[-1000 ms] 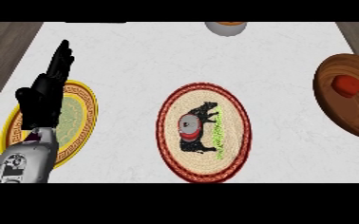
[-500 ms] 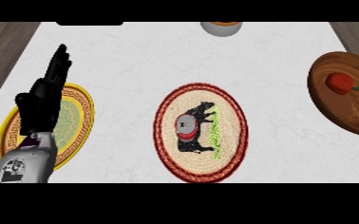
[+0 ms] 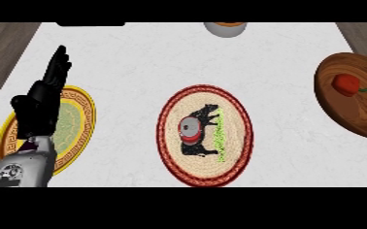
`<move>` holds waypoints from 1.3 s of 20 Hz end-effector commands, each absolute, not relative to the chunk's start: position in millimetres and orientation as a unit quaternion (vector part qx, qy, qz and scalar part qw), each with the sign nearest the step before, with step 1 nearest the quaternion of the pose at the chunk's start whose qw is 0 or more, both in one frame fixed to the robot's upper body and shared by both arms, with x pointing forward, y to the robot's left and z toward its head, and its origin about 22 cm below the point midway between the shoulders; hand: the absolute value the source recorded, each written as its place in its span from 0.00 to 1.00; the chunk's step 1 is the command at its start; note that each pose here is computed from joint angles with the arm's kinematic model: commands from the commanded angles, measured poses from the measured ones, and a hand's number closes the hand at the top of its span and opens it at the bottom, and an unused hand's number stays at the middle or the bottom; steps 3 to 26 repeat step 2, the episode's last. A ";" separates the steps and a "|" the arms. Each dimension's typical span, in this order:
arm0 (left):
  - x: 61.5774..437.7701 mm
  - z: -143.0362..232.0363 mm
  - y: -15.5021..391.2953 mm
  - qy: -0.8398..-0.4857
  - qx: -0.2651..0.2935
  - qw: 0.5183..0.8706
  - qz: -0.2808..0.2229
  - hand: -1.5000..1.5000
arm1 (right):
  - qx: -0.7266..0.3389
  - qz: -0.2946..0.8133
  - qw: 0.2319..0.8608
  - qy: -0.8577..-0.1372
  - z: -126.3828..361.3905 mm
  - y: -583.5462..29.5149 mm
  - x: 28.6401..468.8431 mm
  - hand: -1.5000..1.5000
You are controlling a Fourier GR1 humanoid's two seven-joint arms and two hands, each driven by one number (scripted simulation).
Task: Pick the bell pepper from the placemat and place it in the bowl
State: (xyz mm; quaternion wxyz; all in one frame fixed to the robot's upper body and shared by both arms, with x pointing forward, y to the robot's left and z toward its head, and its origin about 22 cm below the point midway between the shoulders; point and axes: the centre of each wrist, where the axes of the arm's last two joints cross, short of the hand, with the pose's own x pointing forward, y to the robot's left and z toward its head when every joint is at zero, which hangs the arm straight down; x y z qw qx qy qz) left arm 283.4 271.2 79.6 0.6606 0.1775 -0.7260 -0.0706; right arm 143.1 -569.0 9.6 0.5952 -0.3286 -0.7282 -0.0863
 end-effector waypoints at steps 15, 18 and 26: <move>292.2 67.0 271.2 -0.723 0.185 0.662 -0.068 0.50 | -0.314 -0.085 0.598 -0.733 -11.1 -552.7 107.2 0.00; 292.2 67.0 271.2 -0.723 0.185 0.662 -0.068 0.50 | -0.314 -0.085 0.598 -0.733 -11.1 -552.7 107.2 0.00; 292.2 67.0 271.2 -0.723 0.185 0.662 -0.068 0.50 | -0.314 -0.085 0.598 -0.733 -11.1 -552.7 107.2 0.00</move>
